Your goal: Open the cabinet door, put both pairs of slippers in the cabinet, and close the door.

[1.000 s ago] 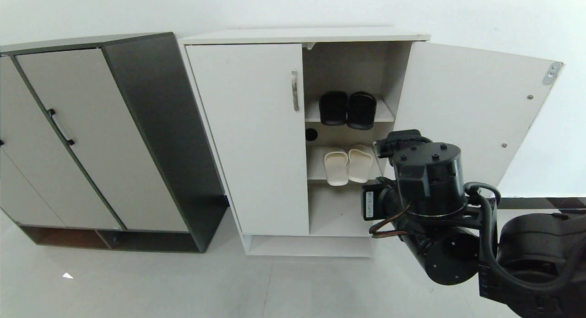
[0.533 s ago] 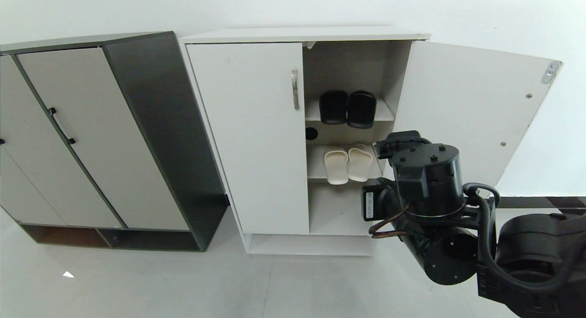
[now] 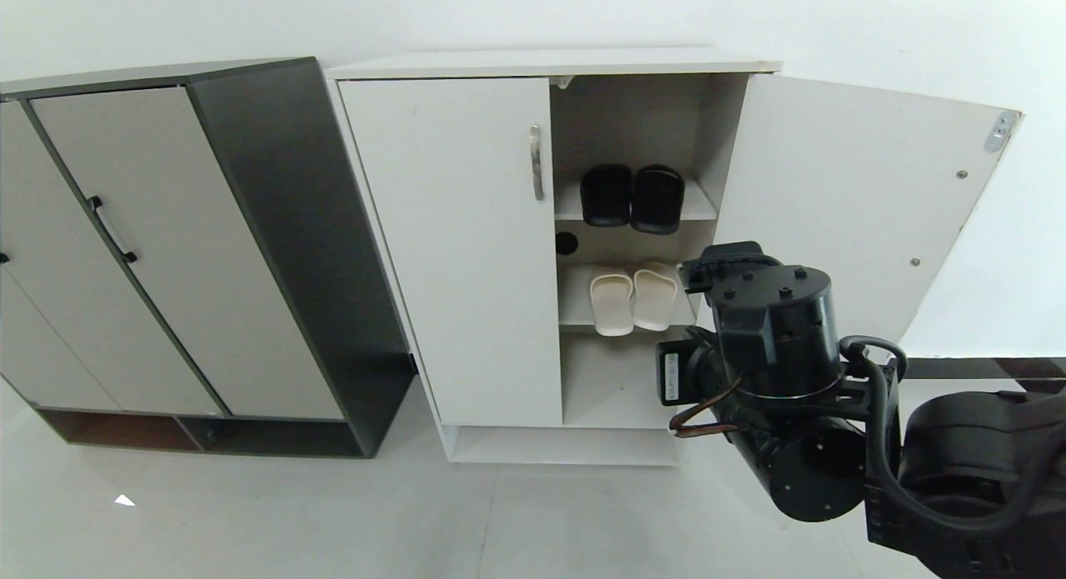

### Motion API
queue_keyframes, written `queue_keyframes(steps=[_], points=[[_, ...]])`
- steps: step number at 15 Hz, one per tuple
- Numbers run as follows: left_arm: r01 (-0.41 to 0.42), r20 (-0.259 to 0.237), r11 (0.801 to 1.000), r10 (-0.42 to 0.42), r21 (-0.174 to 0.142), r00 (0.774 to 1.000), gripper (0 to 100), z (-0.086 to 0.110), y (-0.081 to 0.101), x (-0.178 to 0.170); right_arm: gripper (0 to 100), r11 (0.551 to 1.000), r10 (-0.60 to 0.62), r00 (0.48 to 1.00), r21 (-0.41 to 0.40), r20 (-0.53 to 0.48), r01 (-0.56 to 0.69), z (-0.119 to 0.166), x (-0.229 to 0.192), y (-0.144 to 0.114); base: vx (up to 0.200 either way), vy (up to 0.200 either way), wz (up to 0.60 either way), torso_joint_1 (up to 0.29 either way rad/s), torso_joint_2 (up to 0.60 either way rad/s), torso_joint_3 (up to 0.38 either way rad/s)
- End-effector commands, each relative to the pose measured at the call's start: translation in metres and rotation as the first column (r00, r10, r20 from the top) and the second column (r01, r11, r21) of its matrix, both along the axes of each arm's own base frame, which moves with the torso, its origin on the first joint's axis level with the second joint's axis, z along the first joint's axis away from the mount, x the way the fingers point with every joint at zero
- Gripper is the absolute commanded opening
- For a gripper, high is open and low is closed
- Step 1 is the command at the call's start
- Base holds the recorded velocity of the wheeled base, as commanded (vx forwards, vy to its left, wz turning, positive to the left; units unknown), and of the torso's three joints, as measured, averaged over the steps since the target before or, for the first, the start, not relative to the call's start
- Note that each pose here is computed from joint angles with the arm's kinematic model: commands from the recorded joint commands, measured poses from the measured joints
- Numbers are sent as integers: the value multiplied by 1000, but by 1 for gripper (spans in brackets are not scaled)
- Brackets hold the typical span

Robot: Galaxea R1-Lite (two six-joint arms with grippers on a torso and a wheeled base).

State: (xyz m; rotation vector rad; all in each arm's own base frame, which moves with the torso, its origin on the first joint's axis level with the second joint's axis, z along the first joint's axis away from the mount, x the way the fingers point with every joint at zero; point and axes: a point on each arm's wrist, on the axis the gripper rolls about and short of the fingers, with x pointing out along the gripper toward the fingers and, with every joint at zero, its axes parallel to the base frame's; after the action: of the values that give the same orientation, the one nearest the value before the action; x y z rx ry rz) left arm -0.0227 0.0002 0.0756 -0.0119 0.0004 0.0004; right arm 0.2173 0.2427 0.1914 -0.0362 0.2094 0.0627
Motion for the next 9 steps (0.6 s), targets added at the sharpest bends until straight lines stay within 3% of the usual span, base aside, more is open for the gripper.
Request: queue_keyframes(steps=[1, 4, 7, 9], points=[[-1, 0, 1000, 1, 0, 1000, 0, 0, 0, 0, 0, 1000, 1, 1000, -1, -1, -1, -1, 0, 0, 0, 0, 0, 0, 0, 0], [-1, 0, 1000, 1, 0, 1000, 0, 0, 0, 0, 0, 1000, 1, 1000, -2, -2, -1, -1, 0, 0, 0, 0, 0, -1, -37, -30], [-1, 0, 1000, 1, 0, 1000, 0, 0, 0, 0, 0, 1000, 1, 1000, -2, -2, -1, -1, 0, 0, 0, 0, 0, 17, -209, -303], [-1, 0, 1000, 1, 0, 1000, 0, 0, 0, 0, 0, 1000, 1, 1000, -2, -2, -1, -1, 0, 0, 0, 0, 0, 59, -498, -371]])
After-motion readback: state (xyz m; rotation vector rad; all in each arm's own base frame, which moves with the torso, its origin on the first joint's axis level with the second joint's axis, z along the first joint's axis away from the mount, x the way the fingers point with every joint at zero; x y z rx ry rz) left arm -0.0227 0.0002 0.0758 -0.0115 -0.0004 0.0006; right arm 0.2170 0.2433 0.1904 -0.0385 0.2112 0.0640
